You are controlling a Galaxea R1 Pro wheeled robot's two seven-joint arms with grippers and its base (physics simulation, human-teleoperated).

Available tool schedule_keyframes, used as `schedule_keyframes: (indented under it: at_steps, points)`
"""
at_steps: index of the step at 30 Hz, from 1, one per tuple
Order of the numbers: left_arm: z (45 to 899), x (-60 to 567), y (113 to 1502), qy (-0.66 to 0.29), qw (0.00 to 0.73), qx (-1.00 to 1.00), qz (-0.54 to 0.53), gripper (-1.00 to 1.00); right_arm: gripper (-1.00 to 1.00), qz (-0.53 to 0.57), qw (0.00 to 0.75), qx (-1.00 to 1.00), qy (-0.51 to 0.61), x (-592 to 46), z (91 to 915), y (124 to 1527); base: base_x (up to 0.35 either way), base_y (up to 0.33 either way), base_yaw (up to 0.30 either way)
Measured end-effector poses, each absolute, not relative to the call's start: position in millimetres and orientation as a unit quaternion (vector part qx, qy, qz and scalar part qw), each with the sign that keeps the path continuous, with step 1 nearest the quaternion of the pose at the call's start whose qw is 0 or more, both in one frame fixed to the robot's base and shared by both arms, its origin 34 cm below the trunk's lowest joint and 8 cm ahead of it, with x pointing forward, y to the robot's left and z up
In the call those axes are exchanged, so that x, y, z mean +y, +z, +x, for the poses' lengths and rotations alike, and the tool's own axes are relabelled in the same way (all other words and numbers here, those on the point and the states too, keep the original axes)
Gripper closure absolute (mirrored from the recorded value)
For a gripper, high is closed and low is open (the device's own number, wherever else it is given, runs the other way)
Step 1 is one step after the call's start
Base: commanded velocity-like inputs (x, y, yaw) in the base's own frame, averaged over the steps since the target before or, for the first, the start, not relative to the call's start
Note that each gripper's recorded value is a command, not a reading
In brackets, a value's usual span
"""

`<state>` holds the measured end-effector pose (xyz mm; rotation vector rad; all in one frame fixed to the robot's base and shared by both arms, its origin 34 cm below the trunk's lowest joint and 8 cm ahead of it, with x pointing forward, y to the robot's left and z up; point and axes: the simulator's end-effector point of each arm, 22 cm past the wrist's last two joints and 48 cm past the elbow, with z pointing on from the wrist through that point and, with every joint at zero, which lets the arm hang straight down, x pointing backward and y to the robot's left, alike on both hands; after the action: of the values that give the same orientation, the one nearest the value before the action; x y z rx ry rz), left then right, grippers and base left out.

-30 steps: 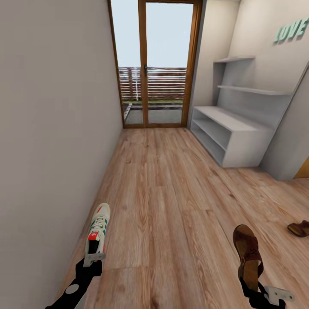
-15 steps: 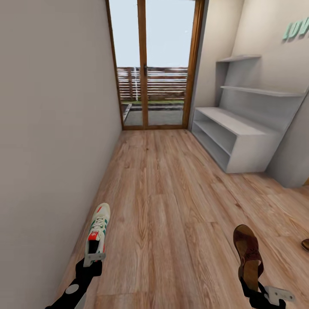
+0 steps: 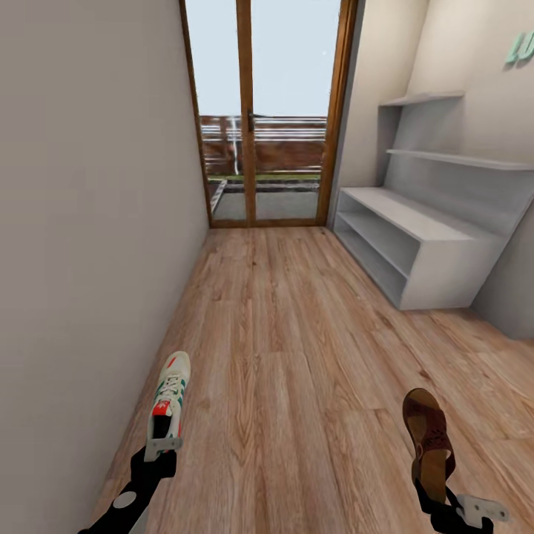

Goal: Pick up the two gym shoes and the two sandals from the corridor floor and place them onto the hallstand (shoe rack) in the corridor, making sure they are on the rack and not on the floor. Arrange them so the two gym shoes are next to each other and the two sandals are next to each other.

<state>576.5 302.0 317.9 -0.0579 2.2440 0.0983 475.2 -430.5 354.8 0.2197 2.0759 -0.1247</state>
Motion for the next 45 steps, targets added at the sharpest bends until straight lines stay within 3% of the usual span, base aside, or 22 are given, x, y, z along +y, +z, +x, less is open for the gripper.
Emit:
schedule_keyframes:
  at_steps: [18, 45]
  points:
    - [575.1, 301.9, 314.4, 0.039, 0.429, 0.902, -0.023, 1.00, 1.00, 0.091, 0.497, 0.861, -0.053, -430.7, 473.1, 351.3, 0.339, -0.008, 0.061]
    - [570.6, 301.7, 305.8, 0.039, 0.421, 0.906, -0.022, 1.00, 1.00, 0.092, 0.490, 0.865, -0.054, -430.8, 469.4, 344.9, 0.298, -0.136, -0.020]
